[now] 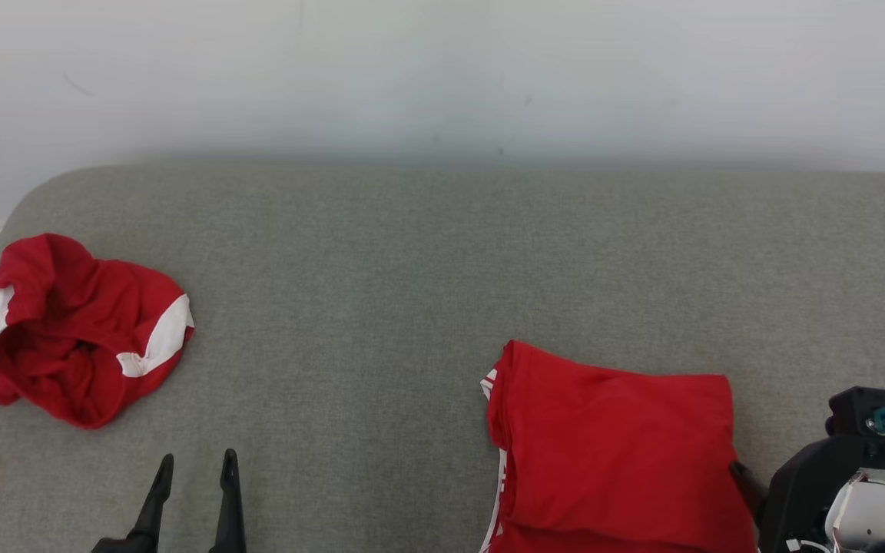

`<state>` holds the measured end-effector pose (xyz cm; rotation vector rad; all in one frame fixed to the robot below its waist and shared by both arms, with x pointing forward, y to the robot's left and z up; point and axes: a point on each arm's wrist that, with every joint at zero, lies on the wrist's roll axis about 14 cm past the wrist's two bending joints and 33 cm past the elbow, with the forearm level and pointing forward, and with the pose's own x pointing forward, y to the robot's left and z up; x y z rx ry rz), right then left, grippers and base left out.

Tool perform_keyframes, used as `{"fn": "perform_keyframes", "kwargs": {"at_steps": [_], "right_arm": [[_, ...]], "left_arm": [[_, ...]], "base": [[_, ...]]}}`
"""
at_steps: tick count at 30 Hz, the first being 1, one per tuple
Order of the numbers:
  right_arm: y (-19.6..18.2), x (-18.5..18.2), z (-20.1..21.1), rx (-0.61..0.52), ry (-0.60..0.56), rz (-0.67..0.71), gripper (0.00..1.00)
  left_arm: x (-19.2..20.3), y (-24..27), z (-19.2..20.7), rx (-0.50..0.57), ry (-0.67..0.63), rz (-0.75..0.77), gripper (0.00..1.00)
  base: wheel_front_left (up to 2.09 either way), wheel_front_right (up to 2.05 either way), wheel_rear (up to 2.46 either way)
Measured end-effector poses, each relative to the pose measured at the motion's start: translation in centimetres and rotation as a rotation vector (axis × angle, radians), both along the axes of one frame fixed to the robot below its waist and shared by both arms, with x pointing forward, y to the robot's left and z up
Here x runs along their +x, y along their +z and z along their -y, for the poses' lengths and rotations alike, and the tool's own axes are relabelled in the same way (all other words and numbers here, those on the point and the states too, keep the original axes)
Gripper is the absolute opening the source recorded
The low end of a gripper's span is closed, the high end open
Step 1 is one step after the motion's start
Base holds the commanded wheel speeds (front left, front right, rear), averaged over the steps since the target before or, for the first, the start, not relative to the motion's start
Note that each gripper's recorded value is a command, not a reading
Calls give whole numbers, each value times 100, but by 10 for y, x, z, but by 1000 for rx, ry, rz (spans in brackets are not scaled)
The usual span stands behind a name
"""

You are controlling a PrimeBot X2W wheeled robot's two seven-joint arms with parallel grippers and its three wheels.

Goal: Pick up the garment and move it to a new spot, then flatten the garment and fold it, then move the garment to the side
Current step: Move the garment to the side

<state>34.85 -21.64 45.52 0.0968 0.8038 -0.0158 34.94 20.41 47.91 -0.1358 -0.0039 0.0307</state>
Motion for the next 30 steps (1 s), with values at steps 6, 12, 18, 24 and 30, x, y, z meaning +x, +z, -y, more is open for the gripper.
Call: {"fn": "perform_keyframes", "kwargs": {"at_steps": [6,12,18,24,30], "right_arm": [[-26,7,3,-2,-19,-76,100],[-50,15,-6,30,-6,-143,100],[-67,20,-25,52,43,-195,96],[-59,42,-29,-2,92,-140,0],[-34,80,-8,-114,120,-28,0]], "left_arm": [[1,-5,-5,5,16,-17,100],[3,-9,-10,9,29,-32,100],[7,-11,-10,15,28,-36,100],[23,-3,0,25,-6,-9,100],[50,7,21,44,-78,35,100]], "base": [[0,0,0],[0,0,0],[0,0,0],[0,0,0],[0,0,0]]}}
